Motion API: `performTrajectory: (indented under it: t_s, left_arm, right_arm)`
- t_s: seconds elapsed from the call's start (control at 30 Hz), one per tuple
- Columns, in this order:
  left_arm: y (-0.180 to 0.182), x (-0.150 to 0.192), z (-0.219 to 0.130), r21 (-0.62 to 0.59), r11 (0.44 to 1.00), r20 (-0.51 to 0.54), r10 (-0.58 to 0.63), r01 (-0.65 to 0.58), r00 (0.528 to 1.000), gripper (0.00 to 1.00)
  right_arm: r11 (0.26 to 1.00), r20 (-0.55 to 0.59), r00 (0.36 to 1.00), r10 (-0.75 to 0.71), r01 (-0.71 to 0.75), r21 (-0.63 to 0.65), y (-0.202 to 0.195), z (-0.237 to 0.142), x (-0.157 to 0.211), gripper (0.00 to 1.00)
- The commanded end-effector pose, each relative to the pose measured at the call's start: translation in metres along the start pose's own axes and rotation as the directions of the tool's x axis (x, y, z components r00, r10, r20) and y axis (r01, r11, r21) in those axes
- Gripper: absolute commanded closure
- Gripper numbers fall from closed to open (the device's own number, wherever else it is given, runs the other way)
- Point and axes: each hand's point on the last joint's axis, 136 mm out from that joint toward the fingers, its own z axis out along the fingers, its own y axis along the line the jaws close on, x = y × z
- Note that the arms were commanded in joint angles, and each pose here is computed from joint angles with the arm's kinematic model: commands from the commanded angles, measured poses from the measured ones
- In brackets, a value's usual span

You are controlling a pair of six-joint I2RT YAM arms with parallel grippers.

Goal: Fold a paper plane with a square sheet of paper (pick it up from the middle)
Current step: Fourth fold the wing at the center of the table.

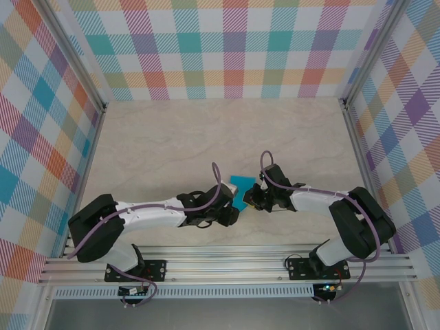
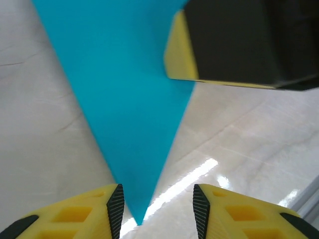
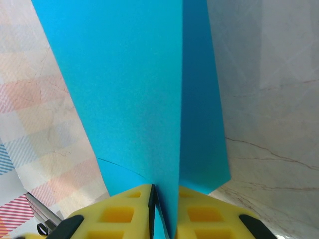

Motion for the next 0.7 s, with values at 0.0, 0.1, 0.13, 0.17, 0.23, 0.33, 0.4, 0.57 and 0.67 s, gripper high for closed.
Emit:
performTrajectory:
  t_s: [0.0, 0.1, 0.13, 0.17, 0.23, 0.33, 0.4, 0.57, 0.67]
  left_arm:
    - [-0.007, 0.0, 0.005, -0.044, 0.995, -0.021, 0.087, -0.088, 0.996, 0.56]
    - [-0.01, 0.003, 0.013, -0.083, 0.987, -0.047, 0.136, -0.139, 0.99, 0.56]
    - [-0.01, 0.002, 0.015, -0.1, 0.983, -0.053, 0.146, -0.151, 0.988, 0.56]
    - [-0.009, 0.003, 0.018, -0.124, 0.978, -0.062, 0.16, -0.166, 0.985, 0.56]
    - [-0.007, 0.005, 0.022, -0.166, 0.968, -0.079, 0.179, -0.19, 0.981, 0.56]
    - [0.001, 0.006, 0.027, -0.231, 0.952, -0.089, 0.188, -0.203, 0.978, 0.55]
    - [0.004, 0.006, 0.029, -0.256, 0.945, -0.086, 0.187, -0.203, 0.979, 0.55]
    - [0.004, 0.006, 0.034, -0.284, 0.935, -0.083, 0.198, -0.213, 0.977, 0.55]
    - [0.007, 0.007, 0.036, -0.305, 0.928, -0.081, 0.199, -0.215, 0.977, 0.56]
  right_arm:
    - [1.0, 0.003, 1.0, -0.003, 0.003, -0.009, 0.003, -0.001, 0.0, 0.83]
    - [1.0, -0.001, 1.0, -0.008, 0.008, -0.012, 0.005, -0.001, 0.0, 0.83]
    - [1.0, -0.002, 1.0, -0.011, 0.011, -0.014, 0.006, -0.002, 0.0, 0.83]
    - [1.0, -0.004, 1.0, -0.012, 0.012, -0.014, 0.005, -0.002, 0.001, 0.83]
    - [1.0, -0.004, 1.0, -0.014, 0.014, -0.017, 0.007, -0.002, 0.001, 0.83]
    - [1.0, -0.004, 1.0, -0.017, 0.017, -0.023, 0.009, -0.003, 0.0, 0.83]
    - [1.0, -0.006, 1.0, -0.018, 0.018, -0.023, 0.011, -0.004, 0.0, 0.83]
    - [0.999, -0.01, 1.0, -0.024, 0.024, -0.029, 0.015, -0.005, 0.0, 0.82]
    - [0.999, -0.014, 1.0, -0.027, 0.026, -0.036, 0.018, -0.005, -0.001, 0.82]
